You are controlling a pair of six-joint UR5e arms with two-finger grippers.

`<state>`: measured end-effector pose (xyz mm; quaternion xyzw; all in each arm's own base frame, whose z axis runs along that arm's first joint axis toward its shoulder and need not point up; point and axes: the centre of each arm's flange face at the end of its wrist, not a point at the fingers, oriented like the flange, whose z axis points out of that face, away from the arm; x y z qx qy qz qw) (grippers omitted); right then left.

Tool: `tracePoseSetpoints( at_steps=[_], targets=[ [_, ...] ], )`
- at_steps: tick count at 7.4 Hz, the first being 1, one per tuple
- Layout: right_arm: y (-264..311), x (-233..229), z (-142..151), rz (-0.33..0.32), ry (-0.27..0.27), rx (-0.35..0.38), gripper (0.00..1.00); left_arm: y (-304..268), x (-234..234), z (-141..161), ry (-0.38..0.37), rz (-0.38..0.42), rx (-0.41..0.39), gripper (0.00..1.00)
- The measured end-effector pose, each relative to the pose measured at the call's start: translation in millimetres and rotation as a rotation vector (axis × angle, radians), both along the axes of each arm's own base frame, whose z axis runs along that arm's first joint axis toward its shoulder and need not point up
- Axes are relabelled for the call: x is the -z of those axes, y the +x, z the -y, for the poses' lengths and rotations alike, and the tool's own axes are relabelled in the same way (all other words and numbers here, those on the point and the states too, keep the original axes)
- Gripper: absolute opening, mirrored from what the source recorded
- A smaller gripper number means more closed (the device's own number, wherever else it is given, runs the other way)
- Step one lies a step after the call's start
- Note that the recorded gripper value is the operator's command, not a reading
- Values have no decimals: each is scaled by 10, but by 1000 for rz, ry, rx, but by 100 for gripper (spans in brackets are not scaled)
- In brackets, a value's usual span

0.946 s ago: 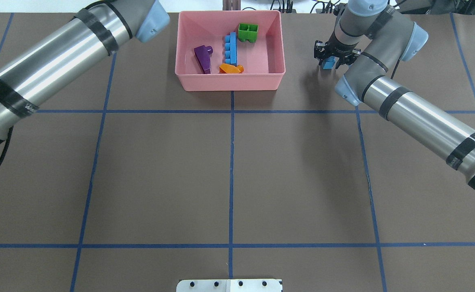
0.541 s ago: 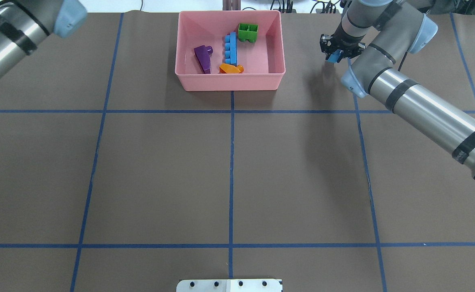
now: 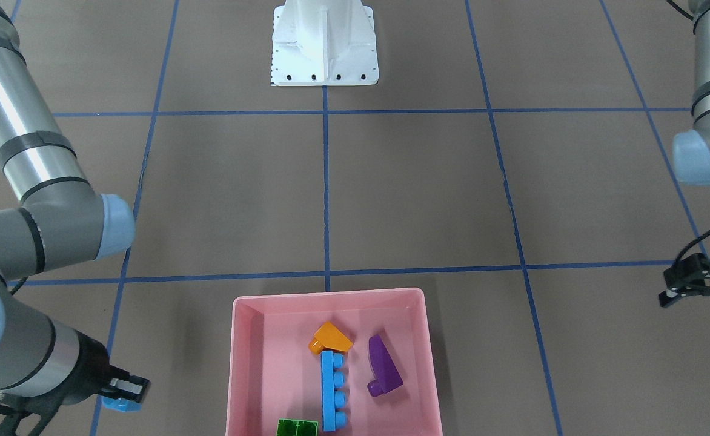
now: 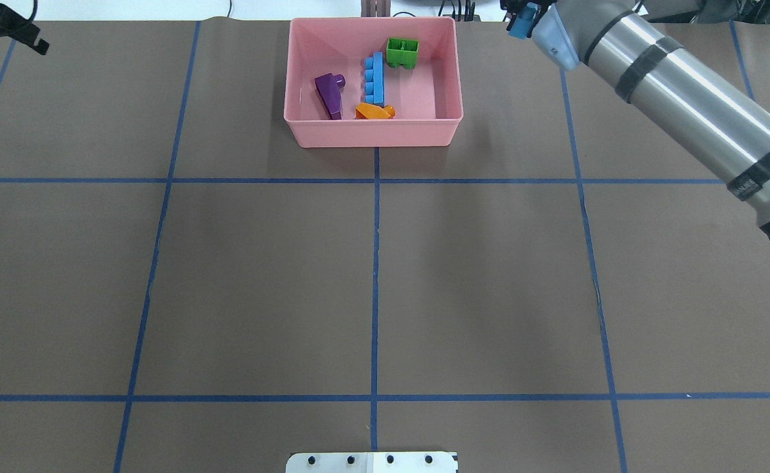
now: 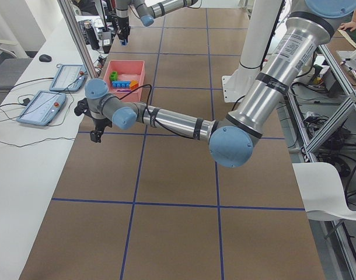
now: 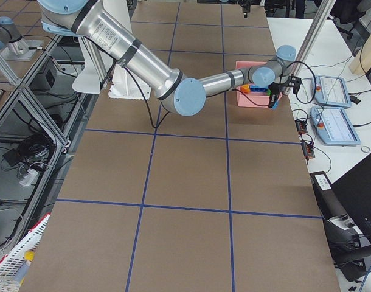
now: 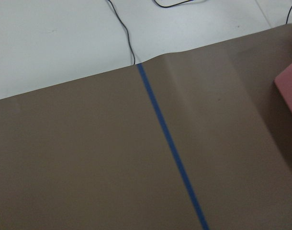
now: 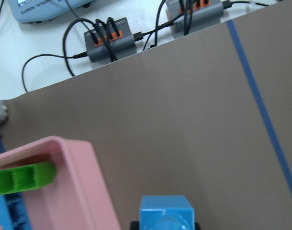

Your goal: Put all blocks into box

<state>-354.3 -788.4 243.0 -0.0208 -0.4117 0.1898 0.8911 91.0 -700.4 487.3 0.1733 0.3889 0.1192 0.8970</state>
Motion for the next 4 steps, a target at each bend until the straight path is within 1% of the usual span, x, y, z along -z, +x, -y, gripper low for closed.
tracePoseSetpoints(
  at_steps=[1, 2, 3, 4],
  targets=[
    [-319, 374, -109, 11, -38, -40, 0, -288, -305, -121, -11, 31, -10, 100],
    [-665, 634, -244, 22, -50, -81, 0, -494, -490, -262, -36, 47, -11, 100],
    [-1025, 743, -364, 36, -48, -123, 0, -609, -586, -481, -68, 56, -13, 100],
    [-1318, 743, -442, 50, -43, -157, 99, -670, -650, -775, -89, 60, -16, 100]
  ],
)
